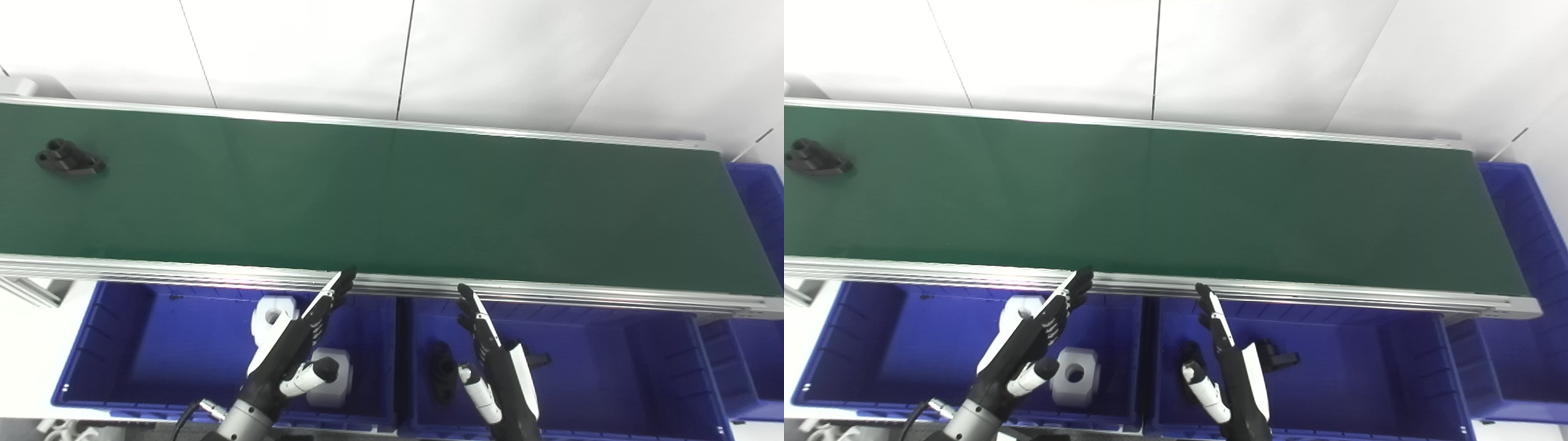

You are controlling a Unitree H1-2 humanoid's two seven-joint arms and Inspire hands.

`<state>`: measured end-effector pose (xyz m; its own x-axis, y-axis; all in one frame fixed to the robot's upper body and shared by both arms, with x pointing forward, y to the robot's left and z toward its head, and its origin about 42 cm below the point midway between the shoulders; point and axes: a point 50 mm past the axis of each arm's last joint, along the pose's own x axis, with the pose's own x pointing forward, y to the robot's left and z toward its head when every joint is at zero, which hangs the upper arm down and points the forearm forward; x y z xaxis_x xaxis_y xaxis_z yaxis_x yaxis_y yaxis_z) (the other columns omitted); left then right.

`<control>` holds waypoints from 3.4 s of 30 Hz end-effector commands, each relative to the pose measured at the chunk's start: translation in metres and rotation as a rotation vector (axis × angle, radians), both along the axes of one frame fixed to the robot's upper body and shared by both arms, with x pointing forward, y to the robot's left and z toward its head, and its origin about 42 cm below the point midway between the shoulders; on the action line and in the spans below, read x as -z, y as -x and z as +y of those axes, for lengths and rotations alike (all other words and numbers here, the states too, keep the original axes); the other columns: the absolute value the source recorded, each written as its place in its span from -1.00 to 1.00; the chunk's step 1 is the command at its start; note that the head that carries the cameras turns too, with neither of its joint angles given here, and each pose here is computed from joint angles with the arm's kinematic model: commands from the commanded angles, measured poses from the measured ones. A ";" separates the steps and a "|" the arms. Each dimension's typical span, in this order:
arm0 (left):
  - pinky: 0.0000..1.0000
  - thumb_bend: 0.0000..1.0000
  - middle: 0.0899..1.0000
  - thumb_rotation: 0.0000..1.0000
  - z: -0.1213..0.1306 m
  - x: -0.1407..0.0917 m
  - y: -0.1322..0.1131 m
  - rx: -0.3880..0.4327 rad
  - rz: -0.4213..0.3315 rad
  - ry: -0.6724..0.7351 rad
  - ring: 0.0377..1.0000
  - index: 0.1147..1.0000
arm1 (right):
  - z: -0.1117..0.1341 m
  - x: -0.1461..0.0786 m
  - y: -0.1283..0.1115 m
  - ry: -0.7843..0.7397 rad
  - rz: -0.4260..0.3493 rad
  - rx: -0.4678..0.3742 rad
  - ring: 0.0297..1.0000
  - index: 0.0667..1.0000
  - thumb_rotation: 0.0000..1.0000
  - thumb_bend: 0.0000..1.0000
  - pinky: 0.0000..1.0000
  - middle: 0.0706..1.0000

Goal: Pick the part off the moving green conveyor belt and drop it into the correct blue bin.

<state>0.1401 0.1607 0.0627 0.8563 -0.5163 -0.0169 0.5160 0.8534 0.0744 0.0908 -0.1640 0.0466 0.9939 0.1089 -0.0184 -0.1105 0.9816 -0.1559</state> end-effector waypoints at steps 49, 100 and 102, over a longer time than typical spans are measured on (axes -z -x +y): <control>1.00 0.89 1.00 0.83 -0.006 -0.005 0.005 0.010 -0.045 0.027 1.00 0.98 | 0.000 -0.007 -0.001 -0.053 -0.052 -0.056 0.91 0.92 1.00 0.64 0.84 0.97; 0.70 0.84 0.91 0.78 -0.029 0.051 -0.004 0.041 -0.010 -0.023 0.87 0.83 | -0.026 0.048 -0.010 0.000 0.087 -0.046 0.70 0.84 0.73 0.72 0.60 0.83; 0.68 0.83 0.90 0.78 -0.029 0.052 -0.004 0.041 -0.011 -0.025 0.86 0.83 | -0.027 0.048 -0.010 0.008 0.084 -0.048 0.71 0.85 0.75 0.70 0.58 0.83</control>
